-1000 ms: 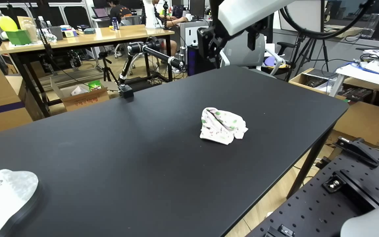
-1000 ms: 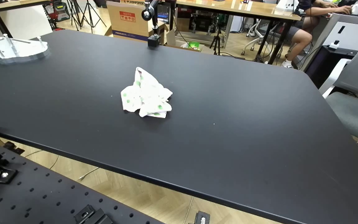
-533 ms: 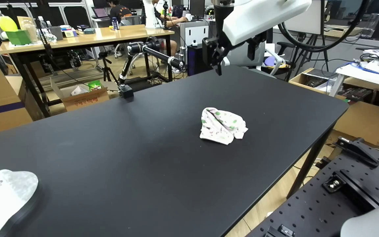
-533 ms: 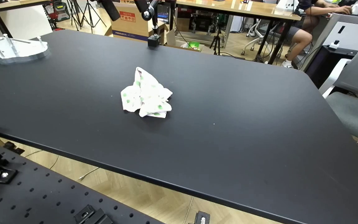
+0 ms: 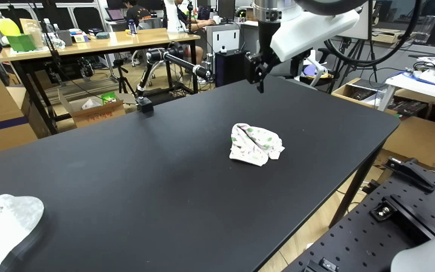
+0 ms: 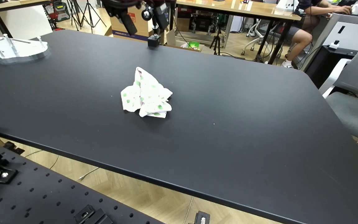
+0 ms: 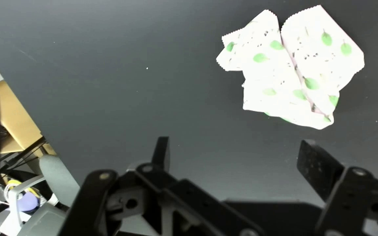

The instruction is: Pick the piece of paper and thrown it in the black trash can

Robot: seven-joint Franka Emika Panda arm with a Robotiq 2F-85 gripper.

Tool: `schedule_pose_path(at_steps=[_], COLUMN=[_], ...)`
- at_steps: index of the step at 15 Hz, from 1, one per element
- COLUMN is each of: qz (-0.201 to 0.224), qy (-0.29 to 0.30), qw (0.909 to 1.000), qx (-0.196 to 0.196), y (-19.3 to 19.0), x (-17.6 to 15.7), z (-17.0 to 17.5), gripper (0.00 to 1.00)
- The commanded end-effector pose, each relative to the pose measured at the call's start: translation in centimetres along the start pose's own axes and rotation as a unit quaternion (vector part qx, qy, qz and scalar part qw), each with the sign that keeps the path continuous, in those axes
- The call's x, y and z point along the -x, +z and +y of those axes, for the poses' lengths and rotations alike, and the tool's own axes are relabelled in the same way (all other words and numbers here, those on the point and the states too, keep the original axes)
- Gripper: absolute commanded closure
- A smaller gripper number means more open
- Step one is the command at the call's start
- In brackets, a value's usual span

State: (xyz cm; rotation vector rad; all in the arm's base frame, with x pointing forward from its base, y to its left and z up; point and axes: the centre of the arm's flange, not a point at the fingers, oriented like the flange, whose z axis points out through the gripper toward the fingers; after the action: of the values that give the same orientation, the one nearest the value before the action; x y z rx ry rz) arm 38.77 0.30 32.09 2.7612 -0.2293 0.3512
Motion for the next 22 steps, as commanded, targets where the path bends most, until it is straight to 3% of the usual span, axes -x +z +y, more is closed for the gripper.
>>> schedule_pose_path(at_steps=[1, 7, 14, 15, 17, 22], qz=[-0.019, -0.012, -0.030, -0.037, -0.048, -0.060], qy=[-0.044, -0.144, -0.211, -0.218, -0.227, -0.240], qw=[0.9981, 0.9856, 0.9695, 0.9669, 0.9628, 0.9562], qx=[-0.039, -0.087, -0.122, -0.127, -0.139, -0.157], y=[4.3, 8.4, 11.7, 12.1, 12.8, 13.0], x=[-2.3, -4.5, -5.9, -5.9, -5.7, -5.4], z=[0.3, -2.3, -4.4, -4.7, -5.2, -6.0], gripper=[0.00, 0.00, 0.00, 0.25, 0.33, 0.69])
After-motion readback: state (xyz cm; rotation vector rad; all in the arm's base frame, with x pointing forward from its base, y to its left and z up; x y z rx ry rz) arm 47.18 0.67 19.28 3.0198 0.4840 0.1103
